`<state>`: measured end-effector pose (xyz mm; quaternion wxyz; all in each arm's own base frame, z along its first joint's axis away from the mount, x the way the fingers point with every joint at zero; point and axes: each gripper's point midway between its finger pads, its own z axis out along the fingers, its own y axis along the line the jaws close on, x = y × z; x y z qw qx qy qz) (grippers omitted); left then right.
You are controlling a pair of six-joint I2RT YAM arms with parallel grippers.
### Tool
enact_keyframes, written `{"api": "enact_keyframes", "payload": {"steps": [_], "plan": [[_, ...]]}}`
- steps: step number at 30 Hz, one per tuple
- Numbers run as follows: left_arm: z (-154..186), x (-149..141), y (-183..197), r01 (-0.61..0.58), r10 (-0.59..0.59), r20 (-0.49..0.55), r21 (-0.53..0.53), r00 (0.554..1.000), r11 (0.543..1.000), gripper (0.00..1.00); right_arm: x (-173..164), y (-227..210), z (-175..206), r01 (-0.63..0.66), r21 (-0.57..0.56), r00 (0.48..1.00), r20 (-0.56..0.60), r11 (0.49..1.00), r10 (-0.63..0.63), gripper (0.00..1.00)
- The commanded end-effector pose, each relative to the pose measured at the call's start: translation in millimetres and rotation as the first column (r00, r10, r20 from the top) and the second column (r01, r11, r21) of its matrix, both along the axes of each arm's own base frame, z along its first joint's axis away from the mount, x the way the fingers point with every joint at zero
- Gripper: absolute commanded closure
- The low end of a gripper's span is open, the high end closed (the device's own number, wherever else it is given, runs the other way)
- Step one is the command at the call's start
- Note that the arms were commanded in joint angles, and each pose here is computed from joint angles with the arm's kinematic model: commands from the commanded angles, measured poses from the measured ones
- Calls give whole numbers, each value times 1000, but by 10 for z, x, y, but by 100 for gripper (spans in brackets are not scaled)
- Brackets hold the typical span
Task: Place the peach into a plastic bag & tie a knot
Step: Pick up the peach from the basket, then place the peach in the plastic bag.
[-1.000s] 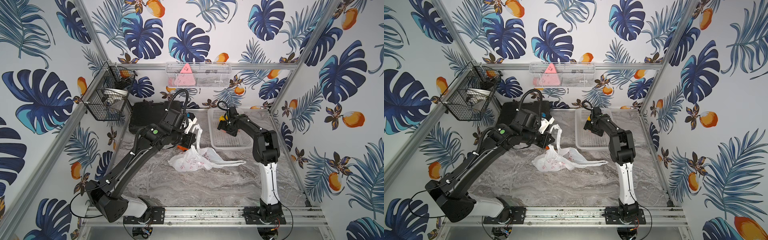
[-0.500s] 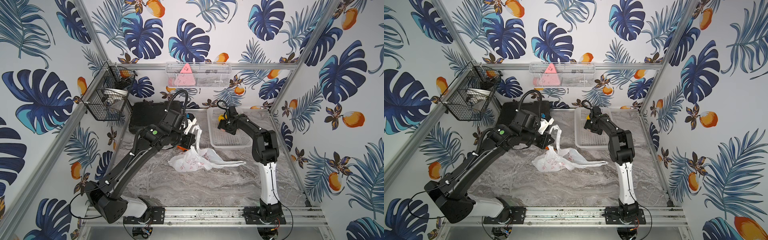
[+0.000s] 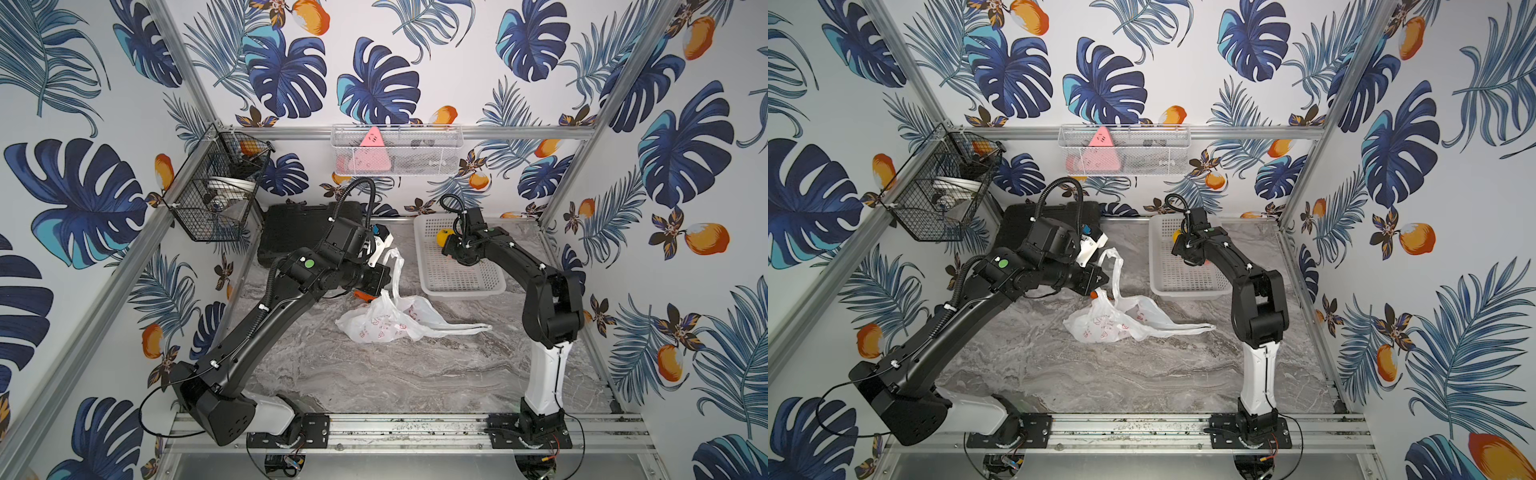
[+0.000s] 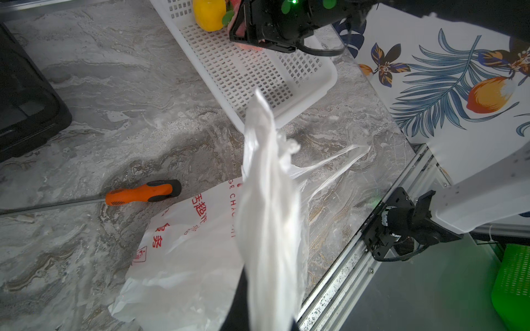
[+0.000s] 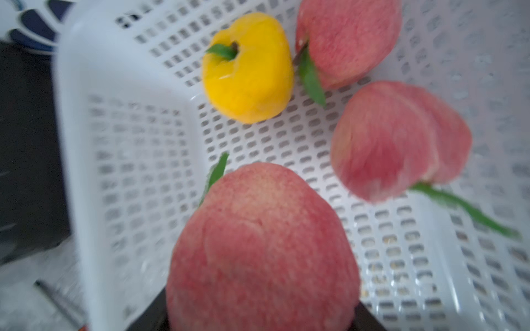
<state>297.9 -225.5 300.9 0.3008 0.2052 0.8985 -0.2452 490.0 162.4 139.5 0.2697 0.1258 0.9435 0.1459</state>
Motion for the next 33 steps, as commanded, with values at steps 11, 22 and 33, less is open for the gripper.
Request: {"api": "enact_keyframes", "payload": {"steps": [11, 22, 33], "plan": [[126, 63, -109, 42, -41, 14, -52, 999, 998, 100, -2291, 1149, 1142, -501, 361, 859, 98, 787, 502, 59], [267, -64, -337, 79, -84, -16, -192, 996, 978, 100, -2395, 1889, 405, -505, 536, 817, 45, 677, 575, 64], [513, -132, -523, 80, -77, 22, -317, 997, 945, 100, -1925, 1923, -25, -362, 460, 908, -22, 811, 418, 54]]}}
